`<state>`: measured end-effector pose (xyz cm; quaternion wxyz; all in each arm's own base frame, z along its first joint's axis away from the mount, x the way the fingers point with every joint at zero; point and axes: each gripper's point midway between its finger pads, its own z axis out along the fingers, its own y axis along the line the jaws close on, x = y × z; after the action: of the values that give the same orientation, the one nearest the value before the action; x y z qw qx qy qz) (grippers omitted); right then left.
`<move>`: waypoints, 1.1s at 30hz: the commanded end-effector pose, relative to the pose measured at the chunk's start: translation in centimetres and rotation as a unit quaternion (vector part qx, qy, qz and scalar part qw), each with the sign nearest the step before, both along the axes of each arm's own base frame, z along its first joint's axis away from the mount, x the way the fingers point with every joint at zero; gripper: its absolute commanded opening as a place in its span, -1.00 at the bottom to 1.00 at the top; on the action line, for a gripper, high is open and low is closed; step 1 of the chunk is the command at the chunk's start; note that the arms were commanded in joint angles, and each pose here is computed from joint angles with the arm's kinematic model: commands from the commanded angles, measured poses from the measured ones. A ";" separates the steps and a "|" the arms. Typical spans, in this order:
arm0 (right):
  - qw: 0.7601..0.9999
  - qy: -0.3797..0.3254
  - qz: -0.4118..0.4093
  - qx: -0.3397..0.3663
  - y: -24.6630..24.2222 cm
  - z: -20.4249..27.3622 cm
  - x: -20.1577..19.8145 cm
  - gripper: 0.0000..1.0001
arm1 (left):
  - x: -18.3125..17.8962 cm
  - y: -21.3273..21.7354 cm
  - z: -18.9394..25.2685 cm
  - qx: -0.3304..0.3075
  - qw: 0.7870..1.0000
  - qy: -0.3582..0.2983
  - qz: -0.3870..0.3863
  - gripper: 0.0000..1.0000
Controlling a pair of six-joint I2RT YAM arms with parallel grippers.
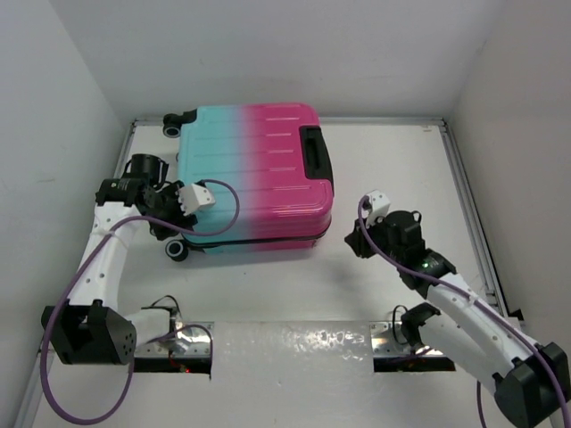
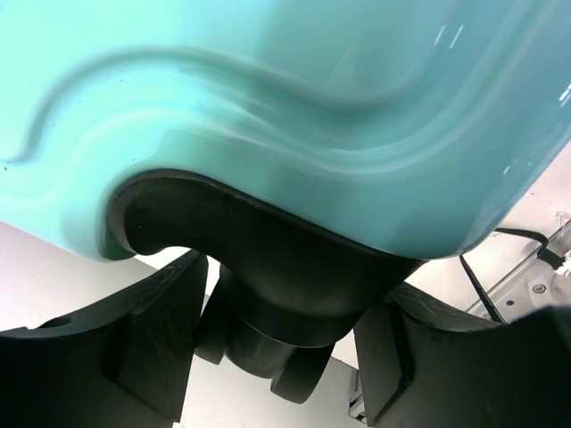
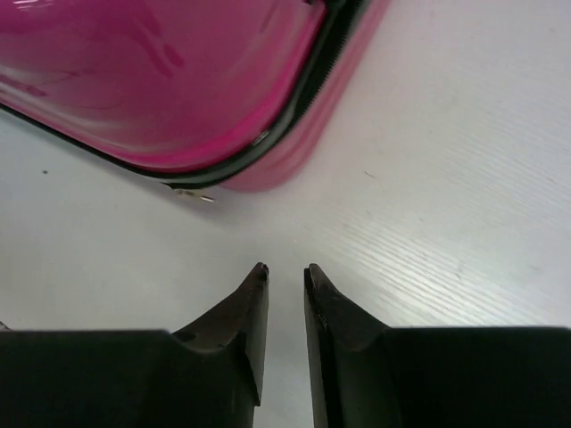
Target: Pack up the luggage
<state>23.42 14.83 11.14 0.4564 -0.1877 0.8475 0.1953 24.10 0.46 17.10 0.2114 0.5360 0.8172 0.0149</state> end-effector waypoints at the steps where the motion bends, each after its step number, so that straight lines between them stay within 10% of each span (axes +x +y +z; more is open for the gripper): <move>1: 0.998 -0.017 0.020 0.063 2.4 0.1 0.0 -0.59 | 0.1 -0.3 0.2 -0.026 0.998 -0.005 0.055 -1.00; 20: 0.994 -0.074 0.012 0.078 10.2 -0.9 1.9 0.01 | -0.2 0.2 -0.4 -0.029 0.996 -0.008 0.090 -1.00; 33: 0.993 -0.081 -0.045 0.074 9.7 -1.5 3.9 -0.64 | -0.1 0.4 -0.1 -0.024 0.996 -0.014 0.086 -1.00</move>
<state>25.03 23.41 6.31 0.4988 -0.1659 0.8258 0.2043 23.63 0.67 16.47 0.2186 0.5190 0.8260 0.0237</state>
